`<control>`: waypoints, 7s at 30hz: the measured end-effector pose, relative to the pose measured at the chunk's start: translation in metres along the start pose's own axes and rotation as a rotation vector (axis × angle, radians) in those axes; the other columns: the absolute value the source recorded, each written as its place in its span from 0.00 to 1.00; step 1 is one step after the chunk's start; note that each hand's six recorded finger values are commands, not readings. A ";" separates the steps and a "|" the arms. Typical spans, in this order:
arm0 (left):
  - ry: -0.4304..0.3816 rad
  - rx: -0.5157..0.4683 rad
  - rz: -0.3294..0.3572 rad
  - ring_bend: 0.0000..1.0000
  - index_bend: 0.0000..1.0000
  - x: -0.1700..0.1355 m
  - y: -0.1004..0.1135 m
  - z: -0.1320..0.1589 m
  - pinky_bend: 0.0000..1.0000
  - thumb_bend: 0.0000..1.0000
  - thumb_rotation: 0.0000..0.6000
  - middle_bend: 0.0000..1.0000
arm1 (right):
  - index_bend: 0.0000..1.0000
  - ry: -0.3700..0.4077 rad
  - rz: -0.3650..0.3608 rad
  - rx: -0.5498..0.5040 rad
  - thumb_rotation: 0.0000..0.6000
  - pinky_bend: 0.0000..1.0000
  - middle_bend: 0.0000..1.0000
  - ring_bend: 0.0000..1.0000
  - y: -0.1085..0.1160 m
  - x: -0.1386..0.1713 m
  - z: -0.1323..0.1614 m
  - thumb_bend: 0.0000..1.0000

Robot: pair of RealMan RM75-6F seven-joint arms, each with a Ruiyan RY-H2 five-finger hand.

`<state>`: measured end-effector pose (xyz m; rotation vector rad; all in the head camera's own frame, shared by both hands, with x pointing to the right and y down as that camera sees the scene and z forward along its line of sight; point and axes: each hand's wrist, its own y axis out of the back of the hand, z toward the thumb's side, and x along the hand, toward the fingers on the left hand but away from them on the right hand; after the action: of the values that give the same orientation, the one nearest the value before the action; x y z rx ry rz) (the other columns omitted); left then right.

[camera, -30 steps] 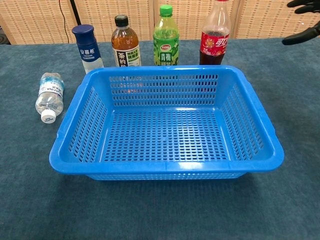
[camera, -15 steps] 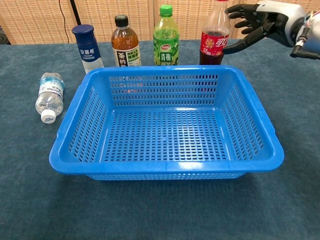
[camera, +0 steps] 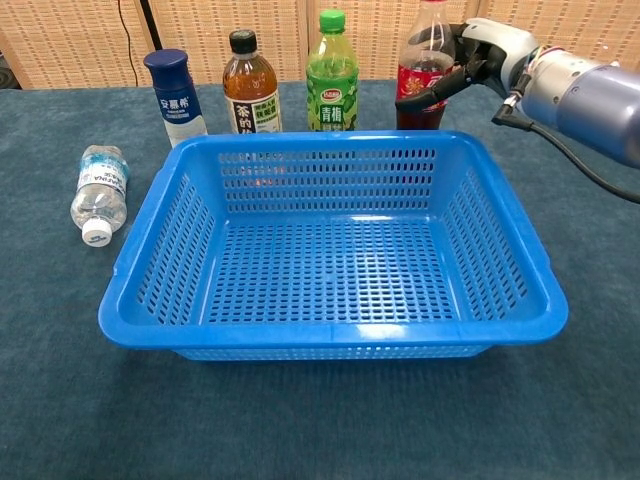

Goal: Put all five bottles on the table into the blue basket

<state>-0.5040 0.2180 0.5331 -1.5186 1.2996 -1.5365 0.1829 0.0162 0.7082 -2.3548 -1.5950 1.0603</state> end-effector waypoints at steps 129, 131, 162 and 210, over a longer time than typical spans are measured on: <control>-0.752 0.765 -0.218 0.18 0.13 0.151 -0.186 0.149 0.31 0.18 1.00 0.14 | 0.00 -0.037 -0.239 0.837 1.00 0.00 0.00 0.00 0.151 0.278 -0.064 0.00; -0.763 0.763 -0.205 0.33 0.30 0.149 -0.188 0.154 0.44 0.30 1.00 0.31 | 0.00 -0.037 -0.239 0.834 1.00 0.00 0.00 0.00 0.152 0.278 -0.064 0.00; -1.224 0.389 0.314 0.53 0.64 0.060 -0.057 0.238 0.65 0.40 1.00 0.56 | 0.00 -0.026 -0.237 0.810 1.00 0.00 0.00 0.00 0.151 0.280 -0.059 0.00; -0.872 0.014 -0.019 0.00 0.00 0.085 -0.065 0.335 0.05 0.20 1.00 0.00 | 0.00 -0.032 -0.239 0.771 1.00 0.00 0.00 0.00 0.157 0.279 -0.056 0.00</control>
<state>-0.1802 0.0878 0.5773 -1.8704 0.7473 -0.7068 0.3956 0.1994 0.5452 -1.6051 -1.1344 1.3425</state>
